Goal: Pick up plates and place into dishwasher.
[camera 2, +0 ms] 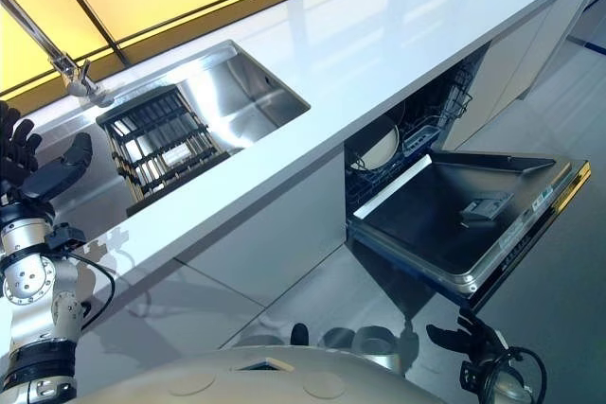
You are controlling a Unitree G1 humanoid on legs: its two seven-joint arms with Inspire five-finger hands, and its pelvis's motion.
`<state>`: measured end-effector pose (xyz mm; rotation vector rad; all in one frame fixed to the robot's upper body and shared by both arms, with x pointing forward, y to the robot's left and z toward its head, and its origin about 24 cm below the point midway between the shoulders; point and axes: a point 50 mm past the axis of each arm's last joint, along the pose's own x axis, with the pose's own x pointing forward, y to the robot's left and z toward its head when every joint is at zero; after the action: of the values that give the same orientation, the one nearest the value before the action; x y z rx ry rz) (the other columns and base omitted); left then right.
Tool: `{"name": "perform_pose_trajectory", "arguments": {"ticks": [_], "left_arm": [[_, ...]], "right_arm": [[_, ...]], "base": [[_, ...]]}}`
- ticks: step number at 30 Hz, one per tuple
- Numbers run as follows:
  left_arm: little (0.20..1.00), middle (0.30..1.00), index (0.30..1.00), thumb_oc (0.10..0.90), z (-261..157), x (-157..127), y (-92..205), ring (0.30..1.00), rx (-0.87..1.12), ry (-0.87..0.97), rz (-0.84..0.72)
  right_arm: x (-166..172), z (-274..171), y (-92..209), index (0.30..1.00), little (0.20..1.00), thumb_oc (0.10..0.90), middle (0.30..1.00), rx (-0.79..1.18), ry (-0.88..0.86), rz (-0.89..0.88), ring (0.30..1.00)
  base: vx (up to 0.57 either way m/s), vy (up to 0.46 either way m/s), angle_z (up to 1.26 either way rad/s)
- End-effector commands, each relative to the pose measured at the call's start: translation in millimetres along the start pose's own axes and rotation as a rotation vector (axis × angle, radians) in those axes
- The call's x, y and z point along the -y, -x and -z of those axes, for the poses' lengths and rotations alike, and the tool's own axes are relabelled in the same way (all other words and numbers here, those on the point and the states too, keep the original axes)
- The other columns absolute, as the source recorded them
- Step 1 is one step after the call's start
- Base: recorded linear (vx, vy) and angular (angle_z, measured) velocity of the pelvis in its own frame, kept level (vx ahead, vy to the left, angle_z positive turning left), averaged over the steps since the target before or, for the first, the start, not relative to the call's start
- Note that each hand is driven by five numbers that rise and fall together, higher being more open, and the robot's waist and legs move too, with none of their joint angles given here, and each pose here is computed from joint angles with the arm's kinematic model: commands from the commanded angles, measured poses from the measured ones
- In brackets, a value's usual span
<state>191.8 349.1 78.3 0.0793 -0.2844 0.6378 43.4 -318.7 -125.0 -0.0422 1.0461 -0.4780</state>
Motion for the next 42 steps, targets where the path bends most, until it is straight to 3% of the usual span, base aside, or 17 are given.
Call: {"name": "perform_pose_trajectory", "arguments": {"ticks": [1,9,15,20,27,30,42], "left_arm": [[0.9,0.9,0.9,0.8,-68.0,9.3,-42.3,0.9,0.311,-0.029,0.039],[0.9,0.9,0.9,0.8,-72.7,11.2,-56.5,0.9,0.294,-0.084,0.056],[0.9,0.9,0.9,0.8,-73.0,2.6,-71.0,0.9,0.267,-0.121,0.011],[0.9,0.9,0.9,0.8,-66.3,-10.4,-74.3,0.9,0.217,-0.112,-0.009],[0.9,0.9,0.9,0.8,-59.3,-19.0,-75.0,0.9,0.174,-0.124,-0.024],[0.9,0.9,0.9,0.8,-60.0,-19.5,-75.2,0.9,0.165,-0.145,-0.011],[0.9,0.9,0.9,0.8,-22.2,-75.3,-61.2,0.9,-0.166,-0.82,0.075]], "right_arm": [[9.7,-46.2,-7.6,0.9,0.9,0.8,0.9,0.182,-0.081,0.076,0.9],[18.8,-49.7,-6.9,0.9,0.9,0.8,0.9,0.196,-0.091,0.153,0.9],[46.5,-94.8,2.8,0.9,0.9,0.8,0.9,0.423,-0.226,0.368,0.9],[58.2,-135.1,19.9,0.9,0.9,0.8,0.9,0.637,-0.313,0.434,0.9],[91.8,-145.8,31.8,0.9,0.9,0.8,0.9,0.726,-0.616,0.479,0.9],[102.6,-138.3,33.8,0.9,0.9,0.8,0.9,0.735,-0.641,0.529,0.9],[112.2,-124.7,36.4,0.9,0.9,0.8,0.9,0.72,-0.566,0.553,0.9]], "base": [[-0.01,0.038,-0.15],[-0.02,0.039,-0.06],[-0.03,0.037,-0.09],[0.04,0.041,-0.12],[0.05,0.071,-0.02],[0.02,0.025,-0.01],[0.05,0.026,-0.03]]}}
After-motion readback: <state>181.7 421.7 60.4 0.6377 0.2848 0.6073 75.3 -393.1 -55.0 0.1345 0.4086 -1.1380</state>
